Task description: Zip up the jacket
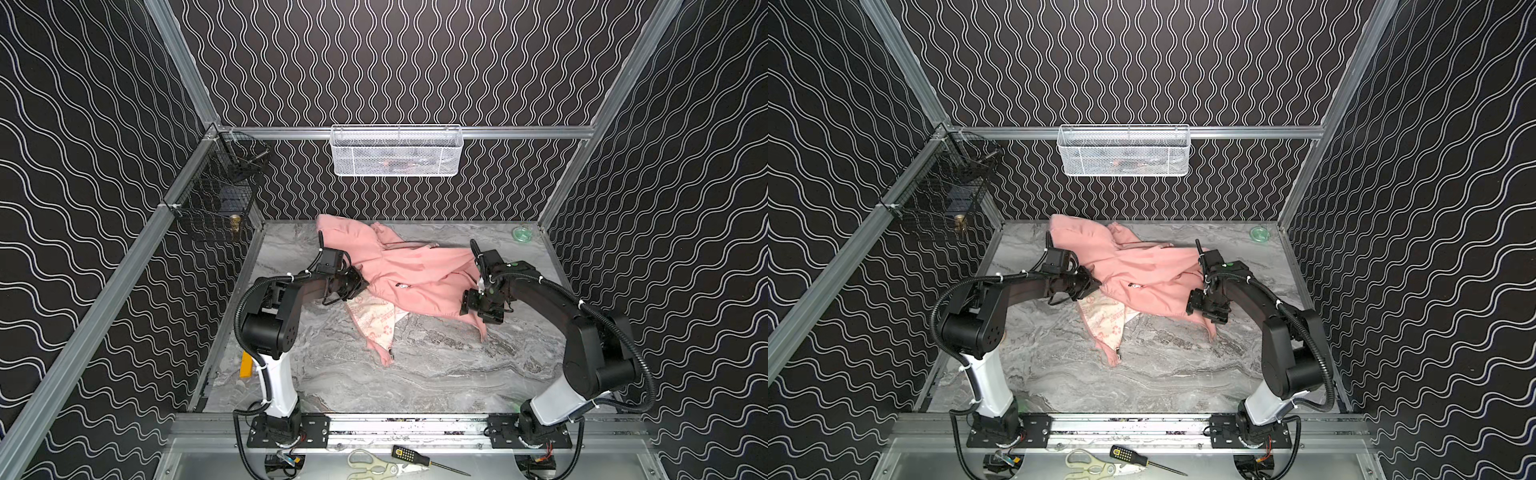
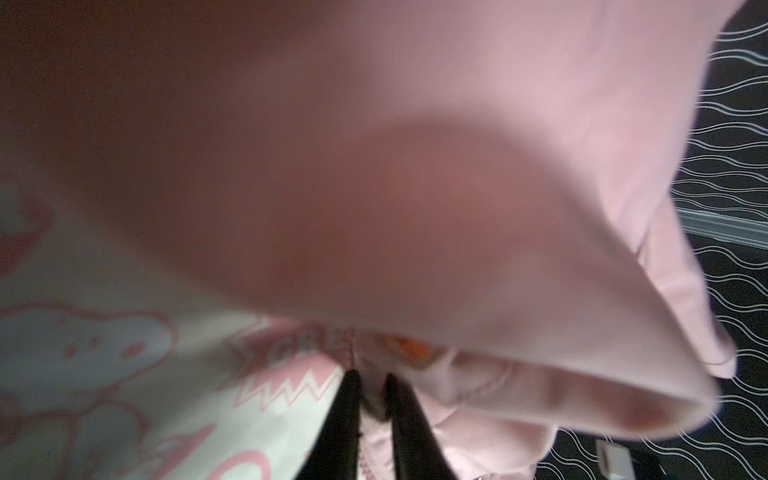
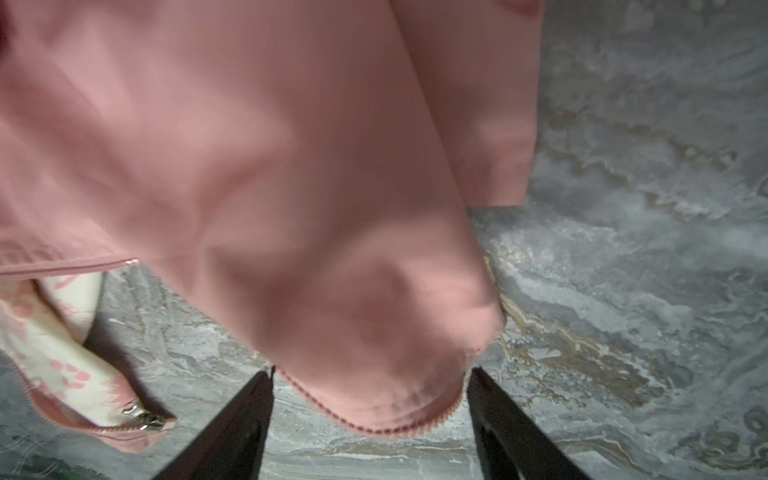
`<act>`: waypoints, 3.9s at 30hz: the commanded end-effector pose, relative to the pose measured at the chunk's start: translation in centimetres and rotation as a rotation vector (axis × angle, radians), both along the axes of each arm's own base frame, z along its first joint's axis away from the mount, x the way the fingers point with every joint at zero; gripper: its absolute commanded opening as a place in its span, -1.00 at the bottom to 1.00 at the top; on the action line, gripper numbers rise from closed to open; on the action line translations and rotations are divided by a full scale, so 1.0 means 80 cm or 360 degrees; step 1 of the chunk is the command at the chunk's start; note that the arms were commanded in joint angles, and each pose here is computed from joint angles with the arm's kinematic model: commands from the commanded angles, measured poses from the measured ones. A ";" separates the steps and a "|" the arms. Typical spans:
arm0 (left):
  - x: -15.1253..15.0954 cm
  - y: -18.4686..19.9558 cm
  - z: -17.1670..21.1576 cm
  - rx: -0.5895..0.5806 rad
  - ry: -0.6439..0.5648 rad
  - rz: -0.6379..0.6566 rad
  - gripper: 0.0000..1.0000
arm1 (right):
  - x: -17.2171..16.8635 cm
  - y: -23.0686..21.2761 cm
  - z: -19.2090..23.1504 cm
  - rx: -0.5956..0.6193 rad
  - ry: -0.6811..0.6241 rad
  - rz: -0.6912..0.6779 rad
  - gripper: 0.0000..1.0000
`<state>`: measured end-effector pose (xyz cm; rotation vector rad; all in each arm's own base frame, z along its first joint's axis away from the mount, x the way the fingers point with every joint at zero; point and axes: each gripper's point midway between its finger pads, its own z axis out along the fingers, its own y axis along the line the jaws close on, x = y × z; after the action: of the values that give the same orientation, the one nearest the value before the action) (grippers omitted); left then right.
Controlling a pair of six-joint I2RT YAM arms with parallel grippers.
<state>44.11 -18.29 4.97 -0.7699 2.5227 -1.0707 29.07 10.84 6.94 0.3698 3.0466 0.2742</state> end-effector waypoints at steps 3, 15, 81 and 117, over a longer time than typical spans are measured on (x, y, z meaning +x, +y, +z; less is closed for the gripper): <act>0.036 -0.013 0.041 -0.0038 -0.0147 -0.0058 -1.00 | 0.006 0.002 -0.013 -0.0045 -0.0050 -0.0006 0.56; 0.086 -0.027 0.146 -0.0068 -0.0401 -0.0102 -1.00 | 0.017 0.012 -0.012 0.0015 -0.0077 0.0013 -0.78; 0.172 0.043 0.394 -0.0185 -0.0943 0.0240 -1.00 | -0.023 0.045 0.319 0.0662 -0.1011 0.0140 -1.00; 0.266 0.062 0.158 -0.0247 -0.0583 0.0444 -1.00 | -0.088 0.209 0.117 0.0887 0.0054 0.0822 -0.82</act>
<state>64.45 -15.37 14.93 -0.8465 2.0760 -1.2475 23.90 27.25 16.45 -0.3242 2.9239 1.0961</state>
